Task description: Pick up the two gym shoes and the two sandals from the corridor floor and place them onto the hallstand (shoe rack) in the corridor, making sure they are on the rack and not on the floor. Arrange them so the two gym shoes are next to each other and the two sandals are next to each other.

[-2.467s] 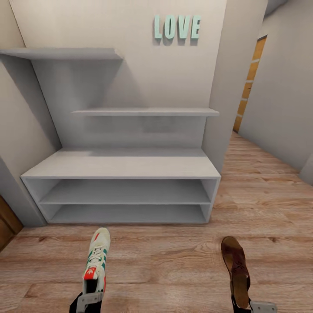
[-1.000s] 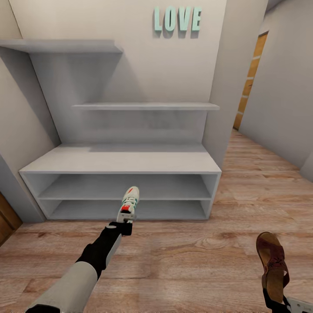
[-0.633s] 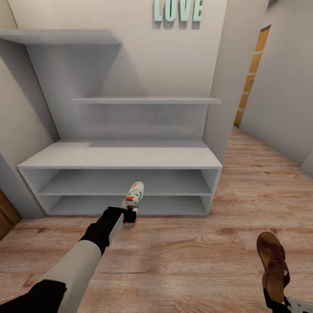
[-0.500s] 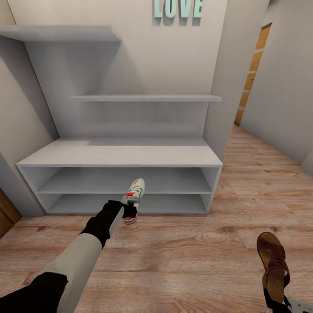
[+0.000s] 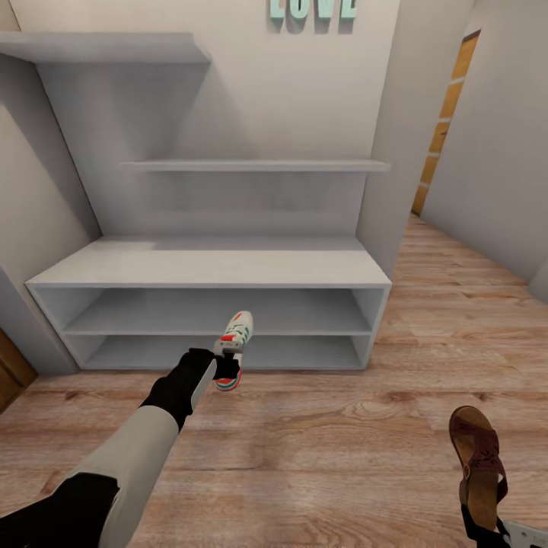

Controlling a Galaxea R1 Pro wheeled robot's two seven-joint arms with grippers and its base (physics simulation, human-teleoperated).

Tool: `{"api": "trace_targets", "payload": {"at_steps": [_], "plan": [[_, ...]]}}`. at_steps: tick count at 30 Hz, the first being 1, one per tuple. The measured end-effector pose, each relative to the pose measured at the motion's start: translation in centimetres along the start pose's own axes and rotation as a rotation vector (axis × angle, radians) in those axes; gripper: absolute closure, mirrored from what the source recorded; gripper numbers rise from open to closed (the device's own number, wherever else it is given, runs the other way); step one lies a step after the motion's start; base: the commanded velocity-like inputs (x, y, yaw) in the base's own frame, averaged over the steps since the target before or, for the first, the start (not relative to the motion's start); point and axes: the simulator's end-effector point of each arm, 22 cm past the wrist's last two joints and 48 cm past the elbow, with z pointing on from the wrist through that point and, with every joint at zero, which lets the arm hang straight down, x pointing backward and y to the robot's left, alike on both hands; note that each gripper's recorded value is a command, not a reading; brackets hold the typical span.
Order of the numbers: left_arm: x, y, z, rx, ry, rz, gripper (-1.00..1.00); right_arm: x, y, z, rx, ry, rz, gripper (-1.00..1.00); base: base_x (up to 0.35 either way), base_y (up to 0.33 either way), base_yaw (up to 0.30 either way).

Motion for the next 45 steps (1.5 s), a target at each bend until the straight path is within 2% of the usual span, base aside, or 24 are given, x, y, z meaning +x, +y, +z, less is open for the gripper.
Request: {"api": "trace_targets", "payload": {"at_steps": [7, 9, 11, 14, 21, 22, 30, 43, 44, 45], "plan": [[0.8, 0.2, 0.3, -0.002, 0.011, -0.010, 1.00, 0.0, 0.1, 0.0, -0.003, 0.001, -0.003, 1.00, 0.000, 0.000, 0.000], [1.6, 1.1, 0.6, -0.019, 0.015, -0.010, 1.00, 0.8, 1.6, -0.2, -0.036, 0.013, -0.015, 1.00, 0.000, 0.000, 0.000], [2.3, 1.1, 0.7, -0.016, 0.019, -0.013, 1.00, 1.1, 2.8, -0.3, -0.058, 0.017, -0.015, 1.00, 0.000, 0.000, 0.000], [3.4, 1.0, 1.0, -0.015, 0.037, -0.014, 1.00, 1.4, 4.0, -0.5, -0.070, 0.020, -0.004, 1.00, 0.000, 0.000, 0.000], [4.4, 1.4, 1.3, -0.020, 0.022, -0.018, 1.00, 2.2, 6.4, -0.9, -0.086, 0.028, 0.030, 1.00, 0.000, 0.000, 0.000], [4.4, 1.4, 1.4, -0.021, 0.019, -0.018, 1.00, 2.1, 6.2, -0.9, -0.080, 0.027, 0.033, 1.00, 0.000, 0.000, 0.000], [3.5, 1.3, 1.4, -0.019, -0.024, -0.015, 1.00, 2.0, 1.8, -0.8, -0.008, 0.031, 0.037, 1.00, 0.000, 0.000, 0.000], [3.3, 1.3, 1.3, -0.021, -0.029, -0.011, 1.00, 3.6, -5.3, -2.0, 0.104, 0.087, 0.050, 1.00, 0.000, 0.000, 0.000], [3.3, 1.3, 1.4, -0.021, -0.029, -0.011, 1.00, 5.0, -8.1, -2.1, 0.081, 0.208, -0.041, 1.00, 0.000, 0.000, 0.000], [3.3, 1.3, 1.3, -0.021, -0.029, -0.011, 1.00, 2.1, -14.2, -1.7, 0.057, 0.250, -0.256, 1.00, 0.000, 0.000, 0.000]]}}
